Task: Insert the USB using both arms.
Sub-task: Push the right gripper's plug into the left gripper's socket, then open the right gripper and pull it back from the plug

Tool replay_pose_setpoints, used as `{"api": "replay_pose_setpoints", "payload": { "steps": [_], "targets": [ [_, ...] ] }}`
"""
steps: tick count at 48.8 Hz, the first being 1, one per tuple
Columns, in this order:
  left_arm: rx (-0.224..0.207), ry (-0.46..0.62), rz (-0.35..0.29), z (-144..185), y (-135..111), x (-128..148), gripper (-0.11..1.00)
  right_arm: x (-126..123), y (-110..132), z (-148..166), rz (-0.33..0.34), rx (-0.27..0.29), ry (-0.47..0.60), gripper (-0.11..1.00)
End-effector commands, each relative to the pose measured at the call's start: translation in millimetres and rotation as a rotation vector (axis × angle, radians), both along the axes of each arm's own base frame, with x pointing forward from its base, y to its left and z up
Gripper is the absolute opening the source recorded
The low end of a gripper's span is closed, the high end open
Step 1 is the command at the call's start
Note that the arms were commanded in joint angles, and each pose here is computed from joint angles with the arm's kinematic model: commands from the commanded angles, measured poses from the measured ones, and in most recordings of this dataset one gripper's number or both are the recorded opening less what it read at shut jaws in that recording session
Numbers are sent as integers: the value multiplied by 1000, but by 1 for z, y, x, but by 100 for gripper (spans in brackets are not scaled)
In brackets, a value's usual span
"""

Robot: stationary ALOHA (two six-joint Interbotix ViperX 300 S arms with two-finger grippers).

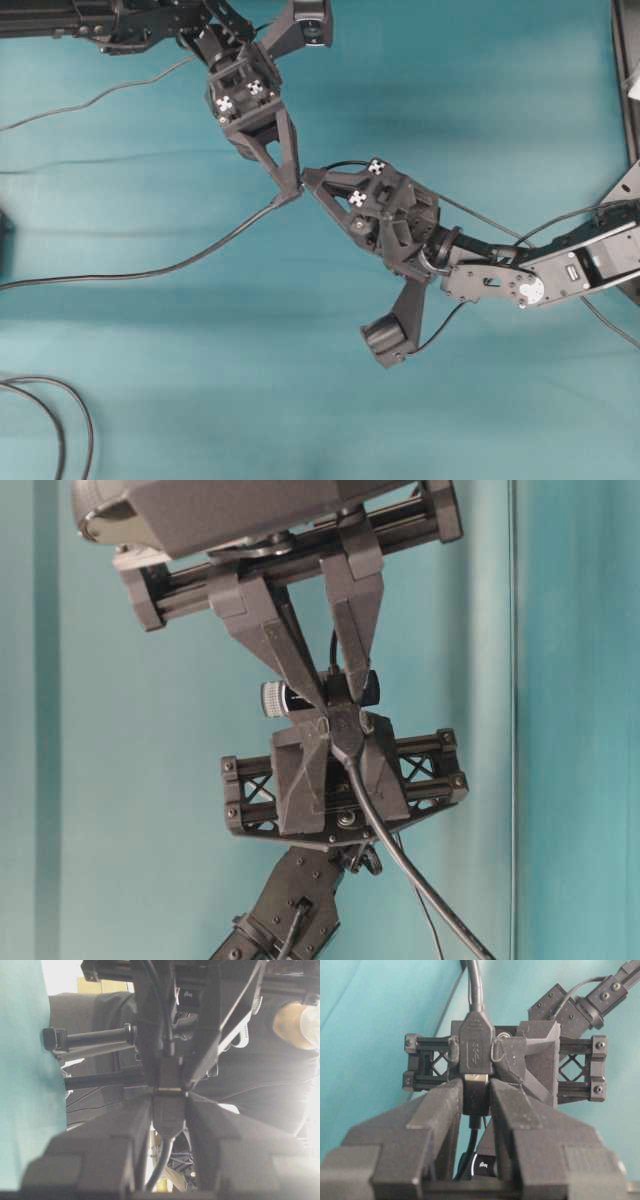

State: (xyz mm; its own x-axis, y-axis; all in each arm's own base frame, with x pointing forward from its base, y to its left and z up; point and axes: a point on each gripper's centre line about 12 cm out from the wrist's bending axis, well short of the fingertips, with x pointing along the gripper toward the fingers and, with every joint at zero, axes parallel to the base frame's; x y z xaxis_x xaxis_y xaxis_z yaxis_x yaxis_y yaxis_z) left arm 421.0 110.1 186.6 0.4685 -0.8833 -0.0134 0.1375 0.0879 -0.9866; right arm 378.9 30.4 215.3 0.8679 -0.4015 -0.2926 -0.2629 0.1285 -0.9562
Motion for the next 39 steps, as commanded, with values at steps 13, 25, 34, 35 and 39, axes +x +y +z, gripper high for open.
{"api": "replay_pose_setpoints", "payload": {
  "steps": [13, 25, 34, 35, 39],
  "targets": [
    [30, -49, 26, 21, 6, 5, 22, -5, 6, -2, 9, -5, -4, 21],
    [37, -42, 37, 20, 6, 6, 22, -4, 5, 0, -16, 27, -30, 21],
    [58, -27, 43, 17, 2, 6, 22, -6, 2, 8, -70, 70, -100, 52],
    [63, -23, 46, 16, 2, 6, 22, -7, 3, 9, -73, 72, -108, 59],
    [86, -5, 64, 13, 2, 5, 22, -10, 9, 16, -71, 89, -142, 69]
  ]
}}
